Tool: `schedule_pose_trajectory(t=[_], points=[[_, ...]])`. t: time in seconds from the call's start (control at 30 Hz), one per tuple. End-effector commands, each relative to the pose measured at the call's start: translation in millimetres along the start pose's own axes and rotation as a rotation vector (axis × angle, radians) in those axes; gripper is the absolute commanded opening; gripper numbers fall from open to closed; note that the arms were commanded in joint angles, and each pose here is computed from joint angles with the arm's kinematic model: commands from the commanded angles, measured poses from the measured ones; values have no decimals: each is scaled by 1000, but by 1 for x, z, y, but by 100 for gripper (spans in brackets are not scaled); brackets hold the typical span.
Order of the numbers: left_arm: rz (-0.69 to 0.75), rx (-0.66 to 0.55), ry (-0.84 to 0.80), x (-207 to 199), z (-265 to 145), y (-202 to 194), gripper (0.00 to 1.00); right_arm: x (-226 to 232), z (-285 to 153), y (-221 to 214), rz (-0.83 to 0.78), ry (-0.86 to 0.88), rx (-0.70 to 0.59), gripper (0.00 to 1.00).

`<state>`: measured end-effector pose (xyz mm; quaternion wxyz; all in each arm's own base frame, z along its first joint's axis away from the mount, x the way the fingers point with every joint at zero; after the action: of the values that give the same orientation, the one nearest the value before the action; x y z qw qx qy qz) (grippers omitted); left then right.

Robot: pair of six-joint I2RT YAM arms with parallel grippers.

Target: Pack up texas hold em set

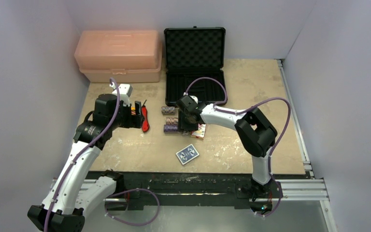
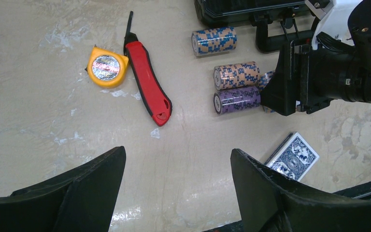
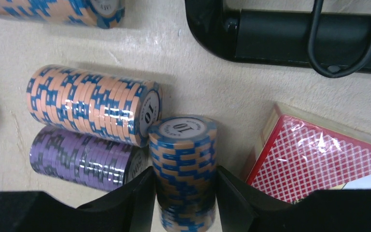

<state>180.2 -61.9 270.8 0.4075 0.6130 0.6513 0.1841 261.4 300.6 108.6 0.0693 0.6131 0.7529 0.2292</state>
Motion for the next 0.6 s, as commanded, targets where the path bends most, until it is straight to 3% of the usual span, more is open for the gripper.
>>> schedule_pose_trajectory(t=[0.0, 0.2, 0.57], points=[[5, -46, -17, -5, -7, 11, 79, -9, 4, -1, -7, -85, -15, 50], [5, -44, -16, -5, -6, 11, 79, -11, -1, 0, -12, -107, -27, 42], [4, -40, -14, -5, -5, 11, 79, -10, -14, 10, -55, -109, -54, 50]])
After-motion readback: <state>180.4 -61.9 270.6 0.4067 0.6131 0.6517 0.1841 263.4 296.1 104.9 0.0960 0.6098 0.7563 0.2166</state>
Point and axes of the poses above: each gripper's point midway between its finger pads, its own z axis out along the fingers, its own x axis along the line the jaws close on, y = z × x, the point moved 9 cm from there along -z, back along the fingers, and after that the axes turned 10 degrees about -z, right-handed, at the moved point
